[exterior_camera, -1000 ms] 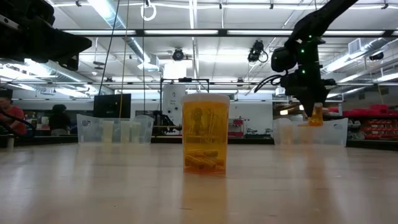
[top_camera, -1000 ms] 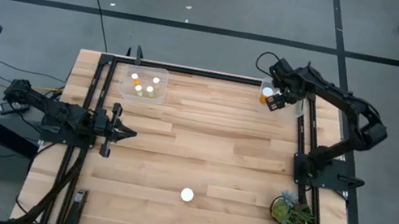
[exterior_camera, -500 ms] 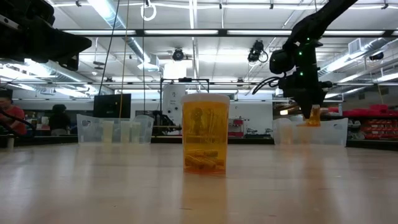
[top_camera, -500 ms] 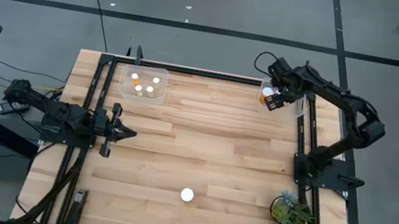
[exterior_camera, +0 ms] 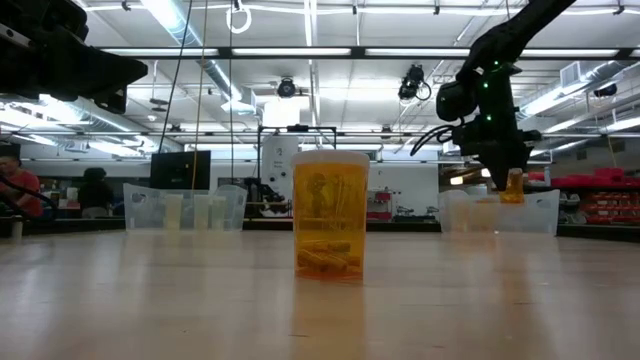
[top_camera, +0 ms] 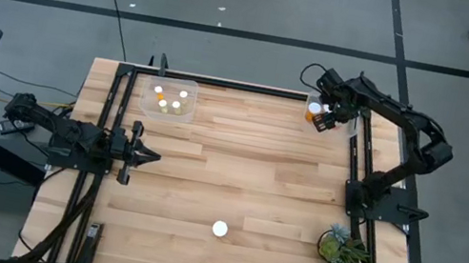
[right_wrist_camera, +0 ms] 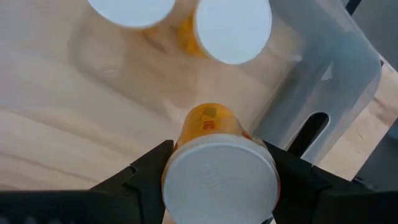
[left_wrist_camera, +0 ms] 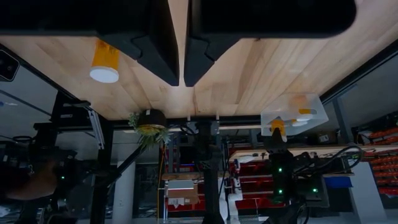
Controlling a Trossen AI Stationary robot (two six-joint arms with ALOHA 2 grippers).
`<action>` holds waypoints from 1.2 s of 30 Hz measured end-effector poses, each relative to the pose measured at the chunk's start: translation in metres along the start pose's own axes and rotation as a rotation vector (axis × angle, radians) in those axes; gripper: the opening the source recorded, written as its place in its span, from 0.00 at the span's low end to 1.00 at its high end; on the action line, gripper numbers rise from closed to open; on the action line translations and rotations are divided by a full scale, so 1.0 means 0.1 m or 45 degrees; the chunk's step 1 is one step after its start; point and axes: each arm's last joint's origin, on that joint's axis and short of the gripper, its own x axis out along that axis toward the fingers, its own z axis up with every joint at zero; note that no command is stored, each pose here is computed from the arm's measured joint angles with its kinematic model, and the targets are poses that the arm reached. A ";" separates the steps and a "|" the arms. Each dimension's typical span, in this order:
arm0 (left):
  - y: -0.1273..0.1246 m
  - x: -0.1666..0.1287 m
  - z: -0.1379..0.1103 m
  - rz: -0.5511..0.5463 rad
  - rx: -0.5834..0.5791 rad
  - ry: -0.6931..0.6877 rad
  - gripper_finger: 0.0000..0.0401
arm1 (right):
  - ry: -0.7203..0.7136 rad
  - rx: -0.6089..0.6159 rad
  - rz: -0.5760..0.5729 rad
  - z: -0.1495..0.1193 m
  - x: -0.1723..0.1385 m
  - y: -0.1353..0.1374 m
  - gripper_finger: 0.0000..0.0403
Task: Pick and place medicine bottles into bin by pill shape (circle, oval)
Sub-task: Put the right orange capsule bottle into the right transparent bin
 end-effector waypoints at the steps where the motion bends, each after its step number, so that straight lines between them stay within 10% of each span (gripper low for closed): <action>1: 0.00 0.00 0.00 0.000 0.000 0.000 0.07 | 0.000 0.000 0.000 0.00 0.00 0.00 0.56; 36: 0.00 0.00 0.00 0.000 0.000 0.000 0.09 | -0.118 0.068 0.101 0.00 0.12 0.23 0.56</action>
